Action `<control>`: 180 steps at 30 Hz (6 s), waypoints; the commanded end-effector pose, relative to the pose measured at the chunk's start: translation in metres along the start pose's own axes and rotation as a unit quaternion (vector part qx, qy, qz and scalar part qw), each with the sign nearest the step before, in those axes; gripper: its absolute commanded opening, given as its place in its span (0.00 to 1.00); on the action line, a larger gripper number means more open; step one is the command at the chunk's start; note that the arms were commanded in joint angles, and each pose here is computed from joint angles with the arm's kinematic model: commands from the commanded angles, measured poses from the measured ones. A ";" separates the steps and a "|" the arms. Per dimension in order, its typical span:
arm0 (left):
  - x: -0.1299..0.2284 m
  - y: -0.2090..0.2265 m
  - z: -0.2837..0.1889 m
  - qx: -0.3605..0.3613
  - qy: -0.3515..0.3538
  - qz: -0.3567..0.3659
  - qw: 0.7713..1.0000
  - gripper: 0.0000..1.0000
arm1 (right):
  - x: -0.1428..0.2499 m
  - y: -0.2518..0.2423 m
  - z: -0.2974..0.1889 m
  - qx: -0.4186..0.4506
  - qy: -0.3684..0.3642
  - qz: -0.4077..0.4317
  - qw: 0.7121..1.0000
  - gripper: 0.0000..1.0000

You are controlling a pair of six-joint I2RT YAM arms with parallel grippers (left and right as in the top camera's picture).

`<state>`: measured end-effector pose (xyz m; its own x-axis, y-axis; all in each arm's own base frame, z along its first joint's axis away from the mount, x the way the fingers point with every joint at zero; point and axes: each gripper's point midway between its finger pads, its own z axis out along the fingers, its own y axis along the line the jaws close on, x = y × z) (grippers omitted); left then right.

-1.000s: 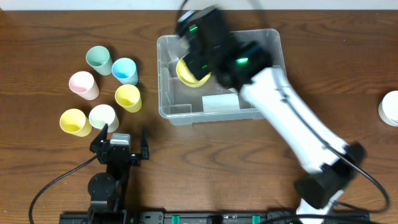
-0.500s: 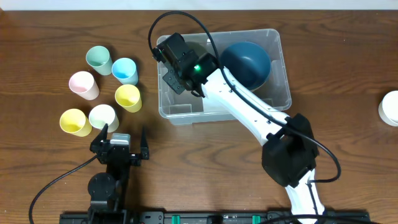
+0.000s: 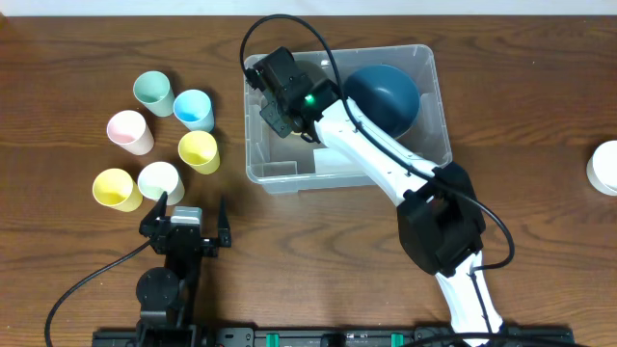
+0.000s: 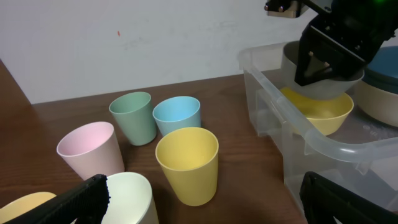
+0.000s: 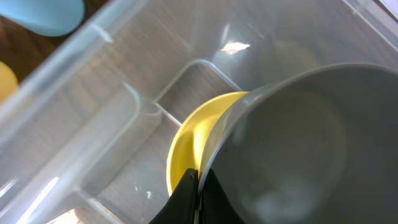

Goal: Pack container
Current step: 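Carry the white bowl into the bin and set it in the yellow bowl, then move the right gripper to the second white bowl and grasp its rim, then carry the second white bowl into the bin and stack it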

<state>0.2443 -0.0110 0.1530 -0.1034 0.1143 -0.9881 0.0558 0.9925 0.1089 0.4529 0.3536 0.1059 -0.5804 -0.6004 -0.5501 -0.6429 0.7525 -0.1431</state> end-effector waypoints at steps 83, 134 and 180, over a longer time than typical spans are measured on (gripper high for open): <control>0.016 0.002 0.001 -0.006 0.023 -0.005 1.000 0.98 | 0.406 -0.389 -0.267 0.227 0.102 0.635 0.732 0.86; 0.016 0.002 0.001 -0.006 0.023 -0.004 1.000 0.98 | 0.454 -0.388 -0.139 0.115 0.165 0.603 0.772 0.01; 0.017 0.002 0.001 -0.006 0.023 -0.005 1.000 0.98 | -0.023 -0.096 -0.234 -0.081 -0.097 0.122 0.984 0.01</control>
<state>0.2443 -0.0110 0.1530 -0.1034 0.1143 -0.9881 0.0558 0.9925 0.1089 0.4108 0.2027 0.3493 -0.6161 -0.2822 -0.7354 -0.5414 0.8298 0.1352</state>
